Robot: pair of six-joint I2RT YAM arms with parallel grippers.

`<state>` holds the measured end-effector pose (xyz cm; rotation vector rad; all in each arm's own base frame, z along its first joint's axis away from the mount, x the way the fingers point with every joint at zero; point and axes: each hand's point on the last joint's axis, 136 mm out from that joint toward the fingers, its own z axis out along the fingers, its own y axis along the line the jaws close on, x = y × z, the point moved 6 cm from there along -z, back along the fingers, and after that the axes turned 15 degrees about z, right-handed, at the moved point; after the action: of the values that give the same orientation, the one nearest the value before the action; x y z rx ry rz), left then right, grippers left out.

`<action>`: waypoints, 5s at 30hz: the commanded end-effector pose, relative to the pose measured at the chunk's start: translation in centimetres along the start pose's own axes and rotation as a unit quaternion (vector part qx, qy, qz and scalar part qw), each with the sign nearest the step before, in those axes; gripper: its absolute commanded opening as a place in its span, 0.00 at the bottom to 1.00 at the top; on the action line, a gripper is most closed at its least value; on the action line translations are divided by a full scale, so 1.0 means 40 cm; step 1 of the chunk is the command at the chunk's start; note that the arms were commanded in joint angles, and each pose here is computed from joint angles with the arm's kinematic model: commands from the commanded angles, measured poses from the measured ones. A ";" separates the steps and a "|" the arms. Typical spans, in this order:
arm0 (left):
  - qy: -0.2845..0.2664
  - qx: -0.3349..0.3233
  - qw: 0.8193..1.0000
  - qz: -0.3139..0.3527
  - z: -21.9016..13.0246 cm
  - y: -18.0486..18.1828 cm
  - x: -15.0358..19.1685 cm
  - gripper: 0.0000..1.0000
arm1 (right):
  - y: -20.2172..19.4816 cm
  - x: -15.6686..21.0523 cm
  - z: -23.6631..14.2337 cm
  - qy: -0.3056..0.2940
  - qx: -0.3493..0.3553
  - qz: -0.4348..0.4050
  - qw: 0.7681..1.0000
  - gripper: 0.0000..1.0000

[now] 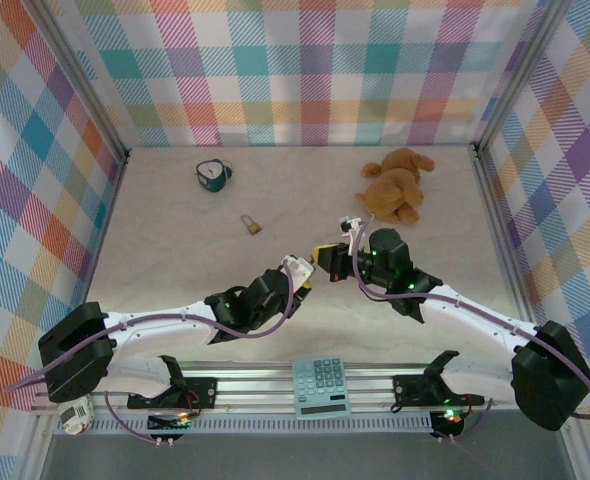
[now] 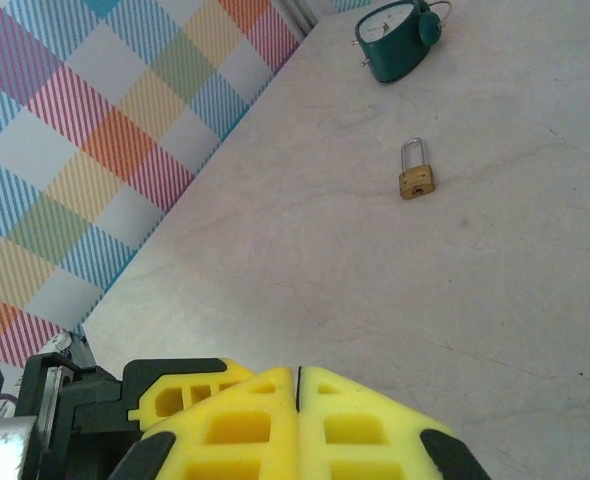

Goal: Unlock with the key

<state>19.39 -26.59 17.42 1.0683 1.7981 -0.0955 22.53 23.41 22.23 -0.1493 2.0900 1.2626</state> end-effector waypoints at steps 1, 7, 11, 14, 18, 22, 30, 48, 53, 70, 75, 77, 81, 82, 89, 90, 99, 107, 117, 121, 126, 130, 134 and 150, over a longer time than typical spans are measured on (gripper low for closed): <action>-0.128 -0.021 0.989 -0.066 -0.052 0.056 -0.152 0.25 | -0.028 0.086 0.016 0.076 0.004 0.003 0.997 0.05; -0.138 -0.020 0.987 -0.081 -0.059 0.071 -0.161 0.24 | -0.029 0.099 0.019 0.085 -0.002 0.010 0.996 0.05; -0.146 -0.019 0.984 -0.098 -0.064 0.086 -0.162 0.24 | -0.034 0.114 0.021 0.094 -0.002 0.009 0.996 0.04; -0.157 -0.014 0.981 -0.114 -0.071 0.098 -0.164 0.24 | -0.040 0.128 0.024 0.105 -0.005 0.009 0.994 0.05; -0.161 -0.007 0.980 -0.115 -0.075 0.100 -0.167 0.23 | -0.043 0.136 0.024 0.111 -0.006 0.007 0.994 0.05; -0.159 -0.001 0.981 -0.109 -0.074 0.096 -0.170 0.23 | -0.040 0.137 0.029 0.119 -0.004 0.009 0.993 0.05; -0.166 -0.006 0.981 -0.103 -0.082 0.102 -0.177 0.21 | -0.054 0.164 0.050 0.152 0.006 0.021 0.988 0.05; -0.208 -0.012 0.972 -0.109 -0.120 0.125 -0.215 0.20 | -0.046 0.211 0.052 0.198 -0.016 0.028 0.980 0.06; -0.226 -0.019 0.967 -0.115 -0.143 0.138 -0.215 0.20 | -0.037 0.223 0.053 0.221 -0.034 0.039 0.974 0.06; -0.179 0.020 0.979 -0.094 -0.099 0.094 -0.170 0.19 | 0.001 0.134 0.028 0.160 0.036 0.035 0.986 0.10; -0.161 0.024 0.982 -0.096 -0.084 0.069 -0.136 0.19 | 0.033 0.111 0.039 0.165 0.022 0.035 0.985 0.15; -0.164 0.022 0.981 -0.101 -0.088 0.071 -0.133 0.19 | 0.028 0.105 0.038 0.153 0.030 0.034 0.987 0.19; -0.151 0.026 0.983 -0.098 -0.080 0.063 -0.121 0.19 | 0.045 0.080 0.028 0.131 0.029 0.021 0.991 0.21; -0.146 0.023 0.984 -0.101 -0.077 0.063 -0.116 0.19 | 0.052 0.072 0.025 0.126 0.028 0.018 0.991 0.21; -0.118 0.022 0.988 -0.097 -0.044 0.033 -0.082 0.17 | 0.087 0.025 0.015 0.094 0.026 0.004 0.995 0.29; -0.116 0.023 0.988 -0.096 -0.042 0.031 -0.080 0.17 | 0.090 0.021 0.014 0.092 0.027 0.002 0.995 0.31; -0.103 0.016 0.990 -0.095 -0.034 0.028 -0.057 0.17 | 0.084 -0.033 -0.021 0.050 0.061 -0.001 0.997 0.45; -0.096 0.019 0.991 -0.088 -0.029 0.023 -0.052 0.17 | 0.082 -0.058 -0.034 0.032 0.061 0.002 0.998 0.50; -0.091 0.021 0.992 -0.085 -0.023 0.020 -0.050 0.17 | 0.074 -0.100 -0.046 0.006 0.072 0.007 0.997 0.57; -0.093 0.021 0.992 -0.084 -0.026 0.021 -0.053 0.17 | 0.060 -0.109 -0.046 0.001 0.085 0.012 0.996 0.58; -0.097 0.018 0.992 -0.082 -0.031 0.026 -0.060 0.17 | 0.034 -0.096 -0.033 0.015 0.100 0.018 0.995 0.57; -0.101 0.009 0.992 -0.080 -0.035 0.034 -0.068 0.17 | 0.011 -0.028 -0.002 0.076 0.098 0.010 0.992 0.52; -0.111 0.009 0.990 -0.082 -0.039 0.039 -0.084 0.17 | -0.014 0.049 0.017 0.130 0.097 0.015 0.987 0.50; -0.123 0.009 0.990 -0.071 -0.063 0.047 -0.108 0.16 | -0.031 0.008 -0.002 0.114 0.131 0.014 0.985 0.52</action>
<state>18.90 -25.93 17.31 1.0210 1.8047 -0.2424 23.32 23.21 21.79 -0.1048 2.3578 1.0499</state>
